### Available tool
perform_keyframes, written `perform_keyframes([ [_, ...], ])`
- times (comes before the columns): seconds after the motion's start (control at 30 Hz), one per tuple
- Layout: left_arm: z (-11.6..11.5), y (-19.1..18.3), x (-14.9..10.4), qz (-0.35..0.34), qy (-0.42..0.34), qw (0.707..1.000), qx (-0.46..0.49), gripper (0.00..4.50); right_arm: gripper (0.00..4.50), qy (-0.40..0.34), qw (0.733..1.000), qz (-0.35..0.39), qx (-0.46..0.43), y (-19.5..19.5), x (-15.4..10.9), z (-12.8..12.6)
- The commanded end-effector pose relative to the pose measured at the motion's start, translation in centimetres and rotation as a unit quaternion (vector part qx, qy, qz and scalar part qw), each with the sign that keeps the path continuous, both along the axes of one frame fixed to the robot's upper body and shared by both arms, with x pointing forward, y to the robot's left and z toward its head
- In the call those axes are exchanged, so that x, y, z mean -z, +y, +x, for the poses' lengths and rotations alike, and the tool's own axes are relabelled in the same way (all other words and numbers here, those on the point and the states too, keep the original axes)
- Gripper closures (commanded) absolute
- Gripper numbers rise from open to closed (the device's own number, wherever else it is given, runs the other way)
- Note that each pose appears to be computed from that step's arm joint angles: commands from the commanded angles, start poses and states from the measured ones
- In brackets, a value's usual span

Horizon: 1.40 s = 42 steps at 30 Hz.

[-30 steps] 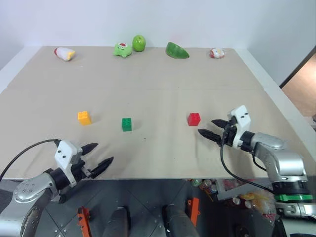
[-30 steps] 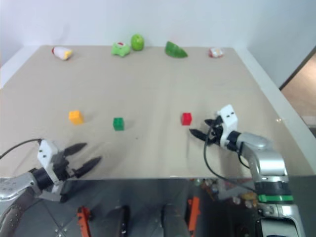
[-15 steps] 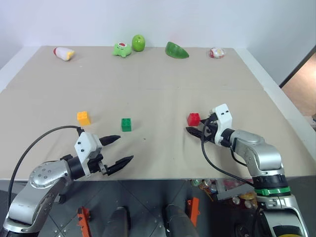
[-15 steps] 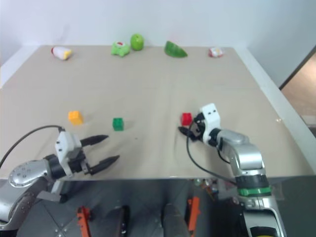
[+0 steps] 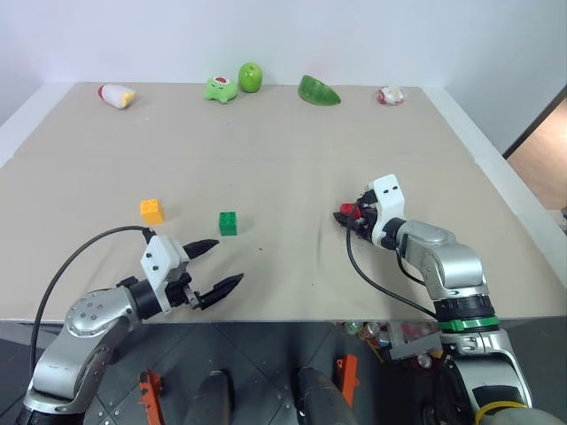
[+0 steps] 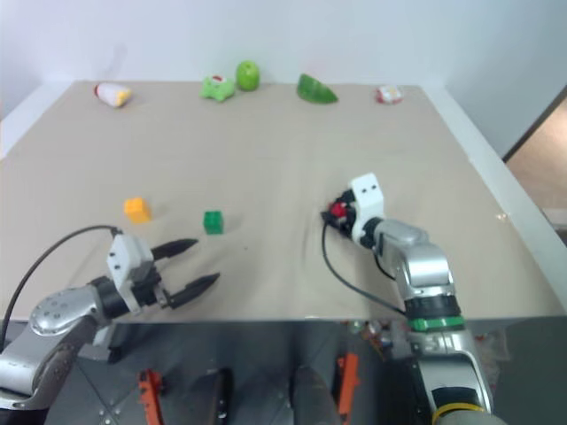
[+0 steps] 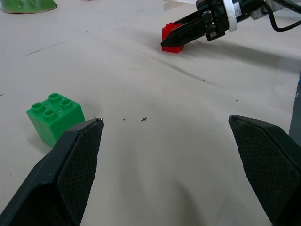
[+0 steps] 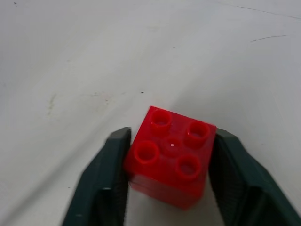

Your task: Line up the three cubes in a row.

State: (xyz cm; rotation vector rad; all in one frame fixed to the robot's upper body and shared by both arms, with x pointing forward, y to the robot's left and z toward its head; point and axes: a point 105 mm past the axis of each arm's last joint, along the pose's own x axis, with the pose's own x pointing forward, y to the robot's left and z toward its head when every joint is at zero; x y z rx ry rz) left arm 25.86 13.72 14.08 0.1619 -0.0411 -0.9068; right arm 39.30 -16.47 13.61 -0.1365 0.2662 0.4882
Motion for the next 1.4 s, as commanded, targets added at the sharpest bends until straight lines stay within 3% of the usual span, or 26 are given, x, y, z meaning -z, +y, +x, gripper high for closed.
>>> perform_keyframes([
  [0.03, -0.2, 0.0, -0.7, 0.001, -0.020, 1.000, -0.001, 0.07, 2.88, -0.033, 0.999, -0.006, -0.010, -0.3, -1.9, 0.4],
  [0.13, -0.3, 0.2, -0.8, 0.000, -0.017, 1.000, 0.001, 0.07, 2.89, -0.040, 0.998, -0.024, -0.051, -0.1, -2.2, 0.0],
  [0.2, -0.6, 0.2, -0.9, -0.002, -0.008, 1.000, 0.017, 0.07, 2.89, -0.042, 0.986, -0.041, -0.154, 0.8, -2.2, -1.8],
  [0.33, -1.2, 0.3, -0.7, 0.009, 0.012, 0.999, 0.049, 0.07, 2.89, -0.002, 0.942, -0.054, -0.330, 1.4, -1.3, -5.8],
  [0.5, -1.6, 1.2, -0.4, 0.039, 0.038, 0.995, 0.079, 0.07, 2.89, 0.023, 0.883, -0.090, -0.461, 1.4, -0.2, -7.3],
  [0.87, -2.9, 3.0, -0.2, 0.044, 0.056, 0.996, 0.053, 0.07, 2.89, -0.007, 0.833, -0.129, -0.538, 3.3, 0.4, -5.8],
  [1.1, -3.8, 3.9, -0.4, 0.048, 0.059, 0.997, 0.031, 0.07, 2.89, -0.026, 0.837, -0.132, -0.531, 3.3, -0.4, -4.4],
  [1.4, -3.7, 3.9, -0.9, 0.045, 0.060, 0.997, 0.023, 0.07, 2.89, -0.019, 0.830, -0.128, -0.543, 3.3, 0.2, -5.0],
])
